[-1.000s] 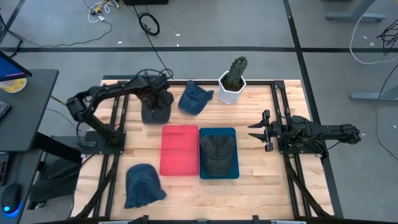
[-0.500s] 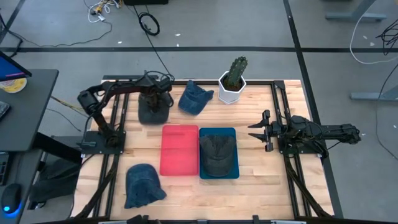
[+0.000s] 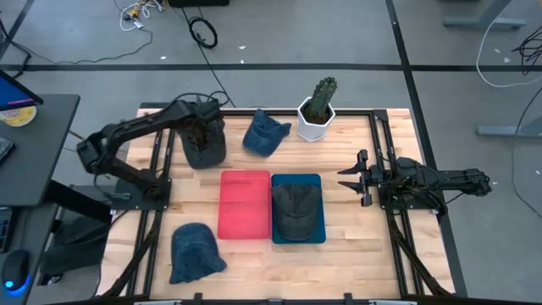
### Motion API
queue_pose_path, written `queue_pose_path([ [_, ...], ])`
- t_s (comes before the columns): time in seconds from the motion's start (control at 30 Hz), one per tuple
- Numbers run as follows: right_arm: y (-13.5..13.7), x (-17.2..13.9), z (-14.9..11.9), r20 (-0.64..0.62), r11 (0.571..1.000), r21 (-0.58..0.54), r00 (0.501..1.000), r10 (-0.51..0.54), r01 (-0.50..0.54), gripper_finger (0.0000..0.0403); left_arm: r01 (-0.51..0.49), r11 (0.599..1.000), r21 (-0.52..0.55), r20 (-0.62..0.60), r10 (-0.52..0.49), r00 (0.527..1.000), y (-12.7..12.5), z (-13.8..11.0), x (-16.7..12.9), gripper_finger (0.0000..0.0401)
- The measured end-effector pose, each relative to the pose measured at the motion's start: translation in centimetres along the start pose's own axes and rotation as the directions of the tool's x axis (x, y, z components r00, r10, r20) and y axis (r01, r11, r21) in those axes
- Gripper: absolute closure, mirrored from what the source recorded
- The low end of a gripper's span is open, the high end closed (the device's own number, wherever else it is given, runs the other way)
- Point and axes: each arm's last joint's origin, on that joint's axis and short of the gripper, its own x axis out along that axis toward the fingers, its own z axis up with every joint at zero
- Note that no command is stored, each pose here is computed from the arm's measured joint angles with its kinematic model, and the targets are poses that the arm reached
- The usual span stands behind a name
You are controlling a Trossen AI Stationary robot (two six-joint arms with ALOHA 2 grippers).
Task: Pick & Place hat
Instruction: Put the black cap into the blue bin
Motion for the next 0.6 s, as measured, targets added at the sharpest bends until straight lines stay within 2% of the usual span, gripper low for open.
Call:
queue_pose_path([
  [0.13,0.0,0.0,0.0,0.000,1.000,0.000,1.000,0.000,0.000,0.0255,0.095,0.995,-0.009,0.120,-0.093,0.988,-2.1,-0.8,-3.7,0.0395],
  [0.23,0.0,0.0,0.0,0.000,1.000,0.000,1.000,0.000,0.000,0.0255,0.160,0.987,0.028,0.195,-0.163,0.967,-4.0,-1.1,-5.8,0.0395],
  [0.5,0.0,0.0,0.0,0.000,1.000,0.000,1.000,0.000,0.000,0.0255,0.241,0.948,0.206,0.237,-0.287,0.928,-9.9,-2.0,-7.8,0.0395],
  [0.6,0.0,0.0,0.0,0.001,1.000,0.000,1.000,0.000,0.000,0.0255,0.282,0.914,0.291,0.304,-0.368,0.879,-12.9,-2.0,-8.5,0.0395],
])
